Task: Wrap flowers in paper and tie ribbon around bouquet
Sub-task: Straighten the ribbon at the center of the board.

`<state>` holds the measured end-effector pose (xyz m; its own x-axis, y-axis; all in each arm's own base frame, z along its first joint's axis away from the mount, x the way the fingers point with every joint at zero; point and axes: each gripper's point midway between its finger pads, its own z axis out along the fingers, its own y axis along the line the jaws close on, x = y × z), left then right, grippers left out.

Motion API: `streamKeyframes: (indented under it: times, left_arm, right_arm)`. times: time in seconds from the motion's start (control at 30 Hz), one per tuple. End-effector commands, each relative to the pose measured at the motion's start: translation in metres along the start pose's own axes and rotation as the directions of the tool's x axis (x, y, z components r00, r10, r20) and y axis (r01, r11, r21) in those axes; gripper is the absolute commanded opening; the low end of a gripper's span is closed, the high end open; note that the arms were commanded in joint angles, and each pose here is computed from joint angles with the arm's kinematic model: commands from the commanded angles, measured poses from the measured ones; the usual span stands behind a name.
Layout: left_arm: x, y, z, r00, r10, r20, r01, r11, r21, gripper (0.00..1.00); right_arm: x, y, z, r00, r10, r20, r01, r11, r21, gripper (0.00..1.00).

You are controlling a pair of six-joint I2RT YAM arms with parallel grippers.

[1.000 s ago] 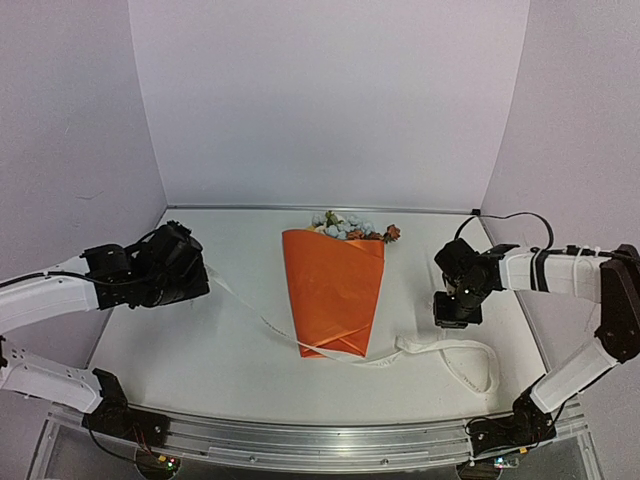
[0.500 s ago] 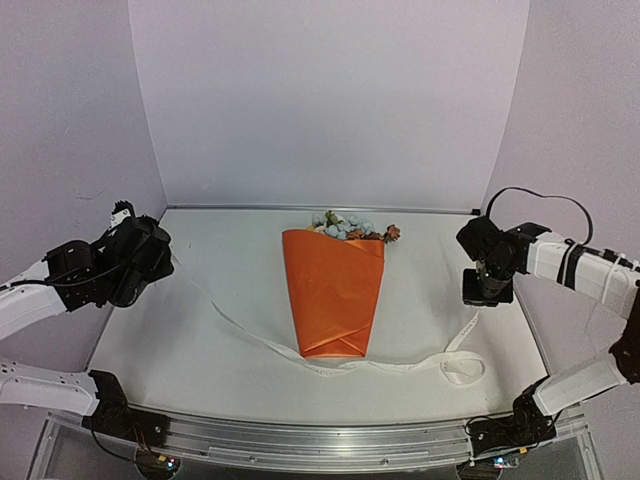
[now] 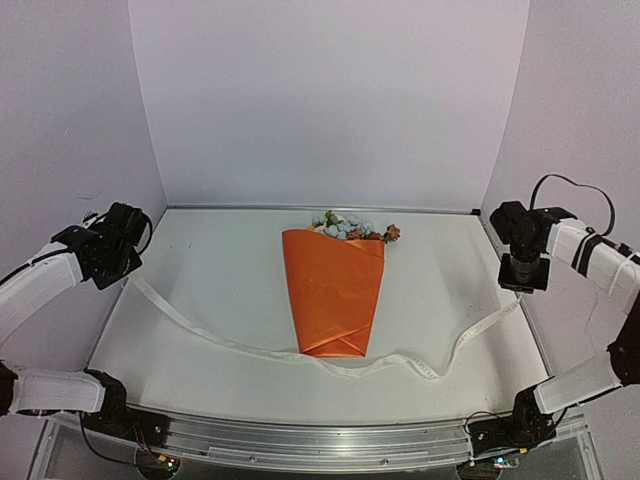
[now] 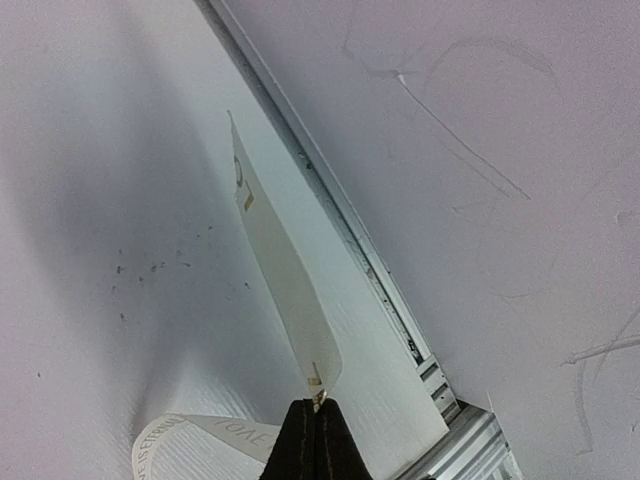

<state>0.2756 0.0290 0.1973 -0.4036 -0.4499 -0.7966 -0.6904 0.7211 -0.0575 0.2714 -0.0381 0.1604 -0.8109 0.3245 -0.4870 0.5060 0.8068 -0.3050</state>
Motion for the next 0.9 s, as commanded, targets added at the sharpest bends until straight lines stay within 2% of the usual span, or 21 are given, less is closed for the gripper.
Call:
streamKeyframes:
  times: [0.0,0.1,0.33,0.7,0.77,0.8,0.83,0.87]
  left_arm:
    - [0.029,0.016,0.036,0.982,-0.076,-0.174,0.078,0.997,0.005,0.0]
    - [0.041,0.029,0.054,0.968,-0.122,-0.219,0.117,0.992,-0.039,0.0]
    - [0.036,0.047,0.073,0.955,-0.185,-0.231,0.167,0.981,-0.095,0.0]
    - [0.043,0.053,0.08,0.953,-0.184,-0.24,0.16,0.98,-0.117,0.0]
    - [0.043,0.056,0.08,0.954,-0.191,-0.231,0.166,0.978,-0.124,0.0]
    - [0.042,0.056,0.079,0.954,-0.193,-0.227,0.168,0.978,-0.127,0.01]
    - [0.041,0.057,0.079,0.955,-0.196,-0.224,0.17,0.977,-0.128,0.07]
    - [0.04,0.056,0.078,0.955,-0.196,-0.222,0.171,0.977,-0.125,0.16]
  right_arm:
    - [-0.011,-0.028,-0.005,0.999,0.045,0.017,-0.047,0.995,0.091,0.0]
    - [-0.012,-0.036,-0.001,0.999,0.049,0.005,-0.05,0.99,0.13,0.0]
    - [-0.019,-0.058,0.004,0.998,0.059,-0.003,-0.057,0.979,0.197,0.0]
    - [-0.037,-0.076,-0.002,0.999,0.035,0.023,-0.04,0.961,0.273,0.0]
    - [-0.037,-0.077,-0.002,0.999,0.034,0.022,-0.039,0.961,0.275,0.03]
    - [-0.037,-0.077,-0.002,0.999,0.035,0.023,-0.04,0.961,0.274,0.05]
    - [-0.037,-0.077,-0.003,0.999,0.037,0.022,-0.041,0.962,0.268,0.09]
    - [-0.037,-0.076,-0.004,0.999,0.039,0.02,-0.043,0.965,0.26,0.14]
